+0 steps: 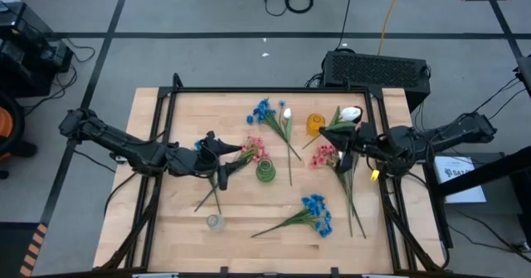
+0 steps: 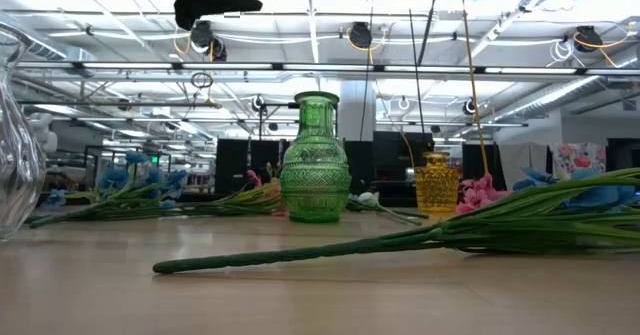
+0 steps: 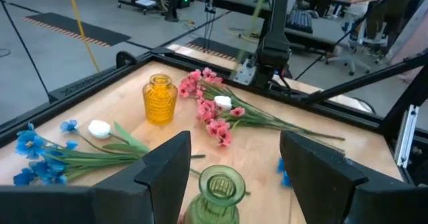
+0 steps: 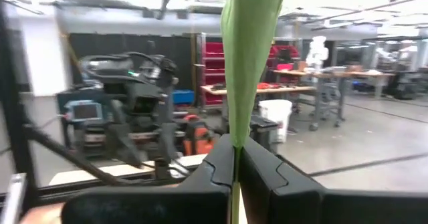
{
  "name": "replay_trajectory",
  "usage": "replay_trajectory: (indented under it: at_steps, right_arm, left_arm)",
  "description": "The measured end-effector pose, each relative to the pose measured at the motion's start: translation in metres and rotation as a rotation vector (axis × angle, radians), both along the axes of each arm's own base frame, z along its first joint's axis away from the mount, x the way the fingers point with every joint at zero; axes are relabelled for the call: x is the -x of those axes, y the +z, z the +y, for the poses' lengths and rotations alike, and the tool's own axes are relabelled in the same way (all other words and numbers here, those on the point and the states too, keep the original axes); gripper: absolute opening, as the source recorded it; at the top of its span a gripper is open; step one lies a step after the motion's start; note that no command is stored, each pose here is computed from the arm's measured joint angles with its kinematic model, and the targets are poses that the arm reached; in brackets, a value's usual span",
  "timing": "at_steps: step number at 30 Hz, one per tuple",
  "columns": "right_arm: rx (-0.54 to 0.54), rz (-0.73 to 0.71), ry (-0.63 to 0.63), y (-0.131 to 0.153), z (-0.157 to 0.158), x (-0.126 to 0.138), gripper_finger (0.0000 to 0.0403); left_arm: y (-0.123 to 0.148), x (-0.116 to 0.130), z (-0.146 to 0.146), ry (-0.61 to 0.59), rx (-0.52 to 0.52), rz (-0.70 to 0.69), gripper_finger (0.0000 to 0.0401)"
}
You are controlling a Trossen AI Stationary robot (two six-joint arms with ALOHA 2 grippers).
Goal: Sort flowers into vase by color
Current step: Put the left white flower into the green vase
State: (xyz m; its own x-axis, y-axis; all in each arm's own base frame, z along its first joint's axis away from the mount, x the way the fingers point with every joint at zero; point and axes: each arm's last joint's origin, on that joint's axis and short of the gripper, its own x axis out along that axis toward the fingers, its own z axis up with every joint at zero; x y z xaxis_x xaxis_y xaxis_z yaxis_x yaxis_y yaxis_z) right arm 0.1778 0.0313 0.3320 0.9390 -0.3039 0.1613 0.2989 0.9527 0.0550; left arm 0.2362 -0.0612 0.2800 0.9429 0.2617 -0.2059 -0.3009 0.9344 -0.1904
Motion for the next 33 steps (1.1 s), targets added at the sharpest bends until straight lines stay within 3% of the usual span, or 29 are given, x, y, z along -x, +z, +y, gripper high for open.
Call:
replay_trajectory:
  at_steps: [12,23,33]
  right_arm:
    - [0.06,0.046,-0.263,0.002,-0.033,0.01,0.0004]
    - [-0.013,-0.031,-0.407,0.019,-0.059,0.016,0.0004]
    - [-0.039,0.183,-0.416,0.003,-0.063,-0.002,0.0004]
  left_arm:
    - [-0.001,-0.002,0.01,0.045,0.025,-0.001,0.0238]
    - [-0.005,-0.004,0.027,0.118,0.022,0.039,0.0238]
    - [-0.005,-0.005,0.035,0.124,0.022,0.043,0.0238]
